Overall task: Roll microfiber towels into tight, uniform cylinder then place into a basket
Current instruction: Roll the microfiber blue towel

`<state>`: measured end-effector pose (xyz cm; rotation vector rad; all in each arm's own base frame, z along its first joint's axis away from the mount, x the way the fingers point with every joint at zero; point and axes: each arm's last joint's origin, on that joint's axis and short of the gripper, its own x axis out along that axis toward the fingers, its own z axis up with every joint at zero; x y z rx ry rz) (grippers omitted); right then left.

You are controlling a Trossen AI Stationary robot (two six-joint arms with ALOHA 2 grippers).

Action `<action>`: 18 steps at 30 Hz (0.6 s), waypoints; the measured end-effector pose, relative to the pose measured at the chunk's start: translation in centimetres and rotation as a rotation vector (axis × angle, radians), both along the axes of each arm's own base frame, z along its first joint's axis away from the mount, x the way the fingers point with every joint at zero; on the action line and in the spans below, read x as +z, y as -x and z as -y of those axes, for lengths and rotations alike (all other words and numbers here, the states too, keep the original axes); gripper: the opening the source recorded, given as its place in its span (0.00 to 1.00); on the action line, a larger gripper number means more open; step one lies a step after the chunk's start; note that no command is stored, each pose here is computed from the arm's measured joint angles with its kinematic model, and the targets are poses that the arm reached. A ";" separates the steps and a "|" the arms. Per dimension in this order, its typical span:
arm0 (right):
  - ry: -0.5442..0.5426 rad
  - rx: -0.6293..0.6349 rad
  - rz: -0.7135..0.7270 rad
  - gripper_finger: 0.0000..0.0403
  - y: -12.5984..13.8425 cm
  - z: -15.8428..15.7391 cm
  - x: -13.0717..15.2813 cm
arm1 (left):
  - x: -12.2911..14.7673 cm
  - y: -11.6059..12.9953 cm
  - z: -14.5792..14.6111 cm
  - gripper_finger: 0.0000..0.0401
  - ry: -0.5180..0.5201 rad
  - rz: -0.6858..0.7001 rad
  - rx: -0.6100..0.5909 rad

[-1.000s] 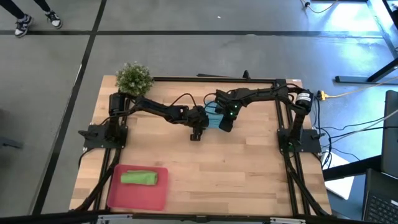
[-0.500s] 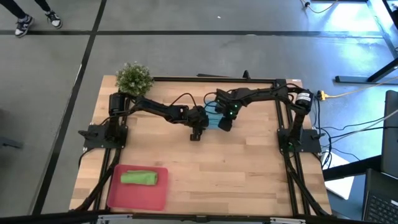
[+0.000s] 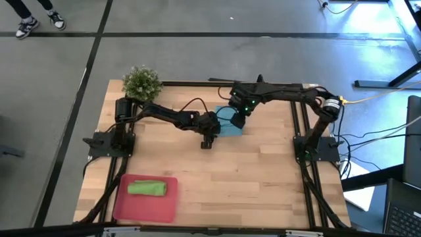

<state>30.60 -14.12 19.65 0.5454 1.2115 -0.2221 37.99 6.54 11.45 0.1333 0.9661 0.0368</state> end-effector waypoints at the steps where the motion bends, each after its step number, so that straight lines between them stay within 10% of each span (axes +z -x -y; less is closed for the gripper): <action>1: 0.005 0.011 0.019 0.43 0.2 -0.1 0.5 | 0.0 0.0 0.0 0.34 0.002 0.001 0.002; 18: -0.068 0.413 0.181 0.43 -1.9 -3.2 -1.1 | 0.0 0.1 -0.3 0.34 0.010 0.000 0.035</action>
